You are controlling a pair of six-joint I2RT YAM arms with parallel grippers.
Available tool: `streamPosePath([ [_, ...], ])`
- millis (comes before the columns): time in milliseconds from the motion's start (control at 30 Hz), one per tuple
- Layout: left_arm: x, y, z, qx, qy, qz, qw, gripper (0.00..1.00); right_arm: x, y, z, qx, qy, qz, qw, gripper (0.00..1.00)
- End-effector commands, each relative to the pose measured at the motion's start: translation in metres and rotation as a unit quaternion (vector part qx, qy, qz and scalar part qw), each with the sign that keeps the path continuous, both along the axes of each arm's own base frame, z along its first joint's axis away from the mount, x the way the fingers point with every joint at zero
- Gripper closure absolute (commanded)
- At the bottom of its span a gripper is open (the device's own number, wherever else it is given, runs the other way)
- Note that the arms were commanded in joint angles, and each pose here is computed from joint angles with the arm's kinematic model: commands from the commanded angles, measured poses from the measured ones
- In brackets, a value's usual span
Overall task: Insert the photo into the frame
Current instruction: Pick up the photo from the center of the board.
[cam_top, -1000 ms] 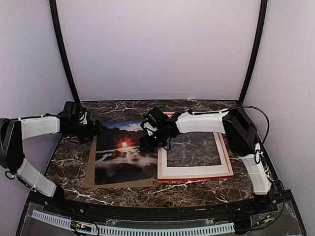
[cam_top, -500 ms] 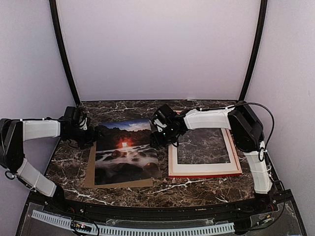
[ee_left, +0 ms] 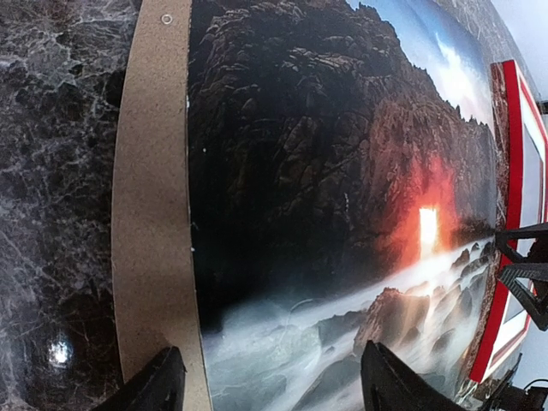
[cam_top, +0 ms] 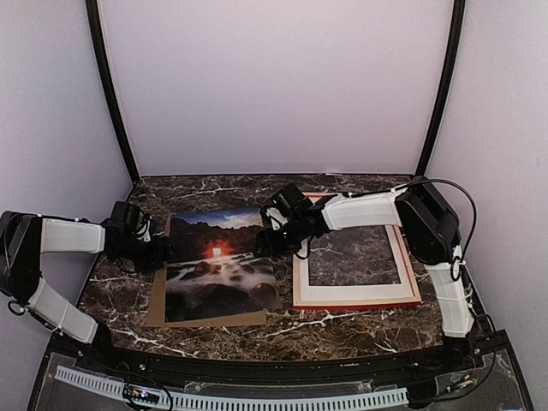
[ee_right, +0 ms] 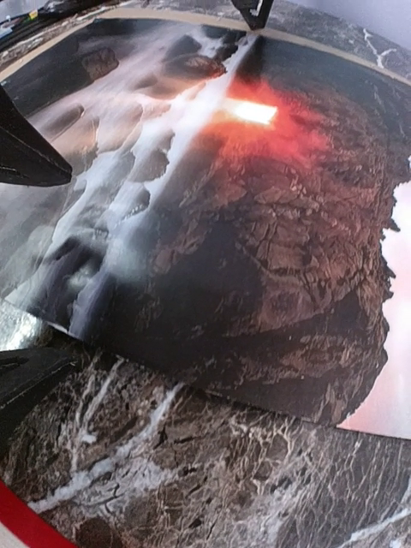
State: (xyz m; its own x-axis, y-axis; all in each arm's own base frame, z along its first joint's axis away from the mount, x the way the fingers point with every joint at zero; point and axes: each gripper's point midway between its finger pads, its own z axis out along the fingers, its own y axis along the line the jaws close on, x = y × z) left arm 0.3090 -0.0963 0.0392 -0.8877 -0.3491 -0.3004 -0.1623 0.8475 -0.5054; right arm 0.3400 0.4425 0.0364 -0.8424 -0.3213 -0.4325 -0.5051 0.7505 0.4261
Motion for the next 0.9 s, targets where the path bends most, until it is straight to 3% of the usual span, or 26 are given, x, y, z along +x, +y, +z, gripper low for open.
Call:
streamPosePath([
  [0,-0.017,-0.005,-0.013,-0.017,0.021,0.002,1.000,0.29,-0.017,-0.009,-0.021,0.012,0.067,-0.011,0.998,0.36],
  [500,-0.025,-0.009,-0.017,-0.053,0.012,0.026,0.998,0.39,-0.008,-0.012,0.004,0.121,0.108,-0.028,0.986,0.51],
  [867,-0.021,-0.011,-0.016,-0.054,0.002,0.022,0.998,0.42,-0.008,-0.006,0.024,0.172,0.118,-0.017,0.978,0.61],
])
